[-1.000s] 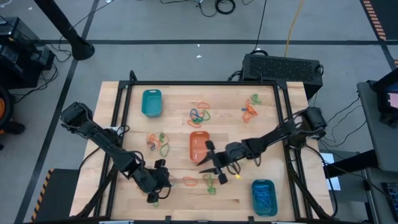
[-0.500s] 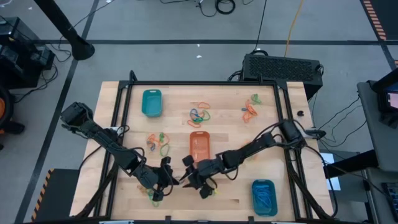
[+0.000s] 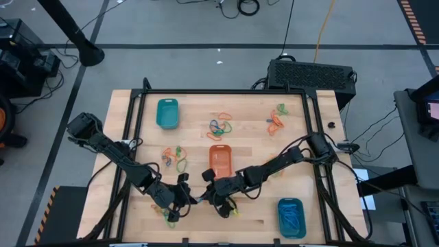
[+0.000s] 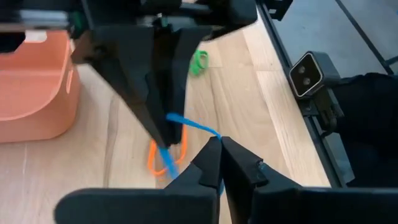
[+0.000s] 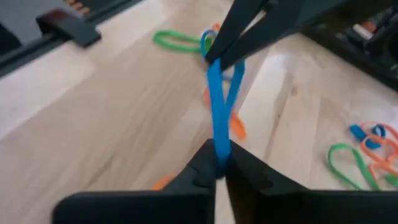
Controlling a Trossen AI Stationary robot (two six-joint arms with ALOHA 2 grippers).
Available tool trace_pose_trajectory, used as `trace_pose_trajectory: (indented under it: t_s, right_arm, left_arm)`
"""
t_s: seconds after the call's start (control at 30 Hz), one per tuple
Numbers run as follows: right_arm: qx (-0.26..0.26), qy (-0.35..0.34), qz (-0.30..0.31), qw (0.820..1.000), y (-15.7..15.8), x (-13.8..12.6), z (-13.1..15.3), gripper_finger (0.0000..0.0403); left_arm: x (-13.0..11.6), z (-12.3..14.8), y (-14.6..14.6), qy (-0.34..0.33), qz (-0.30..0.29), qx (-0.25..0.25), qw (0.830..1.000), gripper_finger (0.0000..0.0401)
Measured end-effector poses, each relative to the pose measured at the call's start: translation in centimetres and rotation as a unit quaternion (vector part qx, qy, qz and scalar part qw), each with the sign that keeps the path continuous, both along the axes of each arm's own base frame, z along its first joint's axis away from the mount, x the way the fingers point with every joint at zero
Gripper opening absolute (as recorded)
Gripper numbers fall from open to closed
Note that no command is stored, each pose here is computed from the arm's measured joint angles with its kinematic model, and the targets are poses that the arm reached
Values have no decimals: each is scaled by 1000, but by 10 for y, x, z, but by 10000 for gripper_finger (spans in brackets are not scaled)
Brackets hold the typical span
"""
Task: Sort rubber bands into baskets
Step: Put the blue rubber band into the blue bin
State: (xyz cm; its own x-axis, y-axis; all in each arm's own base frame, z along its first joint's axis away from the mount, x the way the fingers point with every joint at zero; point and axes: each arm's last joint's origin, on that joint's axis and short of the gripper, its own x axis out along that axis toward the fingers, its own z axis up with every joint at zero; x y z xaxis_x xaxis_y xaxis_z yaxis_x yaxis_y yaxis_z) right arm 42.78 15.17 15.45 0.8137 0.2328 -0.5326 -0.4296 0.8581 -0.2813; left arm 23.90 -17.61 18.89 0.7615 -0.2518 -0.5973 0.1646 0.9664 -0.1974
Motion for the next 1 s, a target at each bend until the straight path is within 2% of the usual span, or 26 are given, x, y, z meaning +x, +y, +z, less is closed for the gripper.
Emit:
trace_pose_trajectory:
  t_s: [0.23, 0.4, 0.47, 0.63, 0.73, 0.83, 1.0]
  right_arm:
    - [6, 2, -4, 1000, -2, -8, 24, 2]
    - [5, 61, -47, 997, -9, -29, 51, 1]
    - [28, 107, -76, 991, -13, -43, 63, 1]
    - [72, 235, -149, 958, -11, -95, 94, 1]
    - [116, 314, -186, 924, -4, -126, 107, 0]
    - [145, 355, -233, 894, 7, -148, 113, 0]
    - [157, 393, -274, 864, 33, -175, 107, 0]
  left_arm:
    - [-1, -2, 2, 3, 21, 18, 1000, 65]
    - [-1, -2, 2, 2, 23, 19, 1000, 126]
    - [-1, -2, 2, 6, 35, 2, 999, 148]
    - [-4, -5, 0, 54, 13, -53, 997, 176]
    - [-6, -7, 0, 74, 0, -54, 996, 177]
    - [-6, -7, 1, 77, 4, -48, 996, 178]
    - [-6, -8, 2, 72, 12, -37, 997, 178]
